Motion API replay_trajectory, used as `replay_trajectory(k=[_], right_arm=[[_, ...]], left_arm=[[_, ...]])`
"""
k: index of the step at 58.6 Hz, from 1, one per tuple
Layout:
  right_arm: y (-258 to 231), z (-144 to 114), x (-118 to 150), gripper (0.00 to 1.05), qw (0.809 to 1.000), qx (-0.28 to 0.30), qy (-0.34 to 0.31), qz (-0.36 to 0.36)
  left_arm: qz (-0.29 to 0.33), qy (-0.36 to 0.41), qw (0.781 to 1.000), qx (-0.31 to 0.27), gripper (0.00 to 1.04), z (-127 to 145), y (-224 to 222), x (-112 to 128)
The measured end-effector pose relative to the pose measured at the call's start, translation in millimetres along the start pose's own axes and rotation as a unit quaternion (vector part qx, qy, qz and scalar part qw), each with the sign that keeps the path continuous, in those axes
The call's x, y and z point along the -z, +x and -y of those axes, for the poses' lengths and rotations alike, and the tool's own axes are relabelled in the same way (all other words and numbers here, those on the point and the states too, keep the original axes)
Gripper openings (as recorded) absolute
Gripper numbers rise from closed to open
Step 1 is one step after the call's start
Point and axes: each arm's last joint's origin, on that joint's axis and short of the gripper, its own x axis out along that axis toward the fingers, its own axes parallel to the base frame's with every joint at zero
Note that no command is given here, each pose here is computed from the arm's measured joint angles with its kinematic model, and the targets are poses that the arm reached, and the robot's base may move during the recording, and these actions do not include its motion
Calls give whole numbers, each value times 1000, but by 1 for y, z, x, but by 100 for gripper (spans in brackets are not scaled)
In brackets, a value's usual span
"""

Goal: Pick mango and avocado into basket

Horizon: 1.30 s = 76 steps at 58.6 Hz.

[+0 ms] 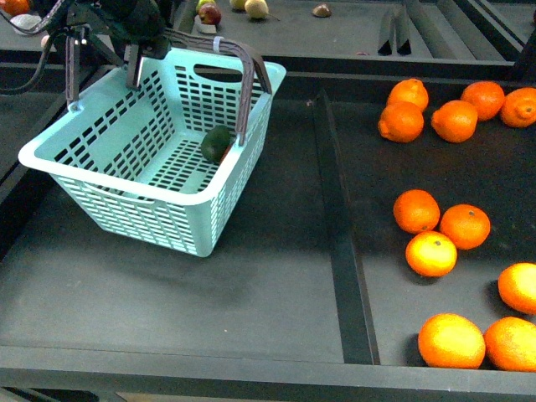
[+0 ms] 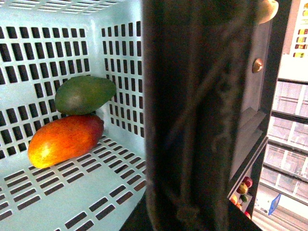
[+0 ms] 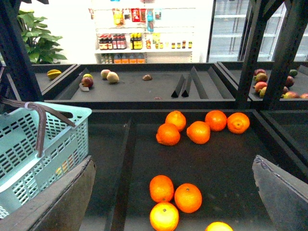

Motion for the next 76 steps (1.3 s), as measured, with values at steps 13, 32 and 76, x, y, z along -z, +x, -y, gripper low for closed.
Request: replay_trajectory(k=[13,32,76], right_arm=[[0,0,0,97,1000,0,0,0],[0,0,0,97,1000,0,0,0],[0,0,0,97,1000,0,0,0]], left_arm=[[-1,-8,1000,-4,31,-18,-16,-6],[94,-50,994,11,99,-22,-97,-41],[243,602,735,195,3,-161,-283,-14]])
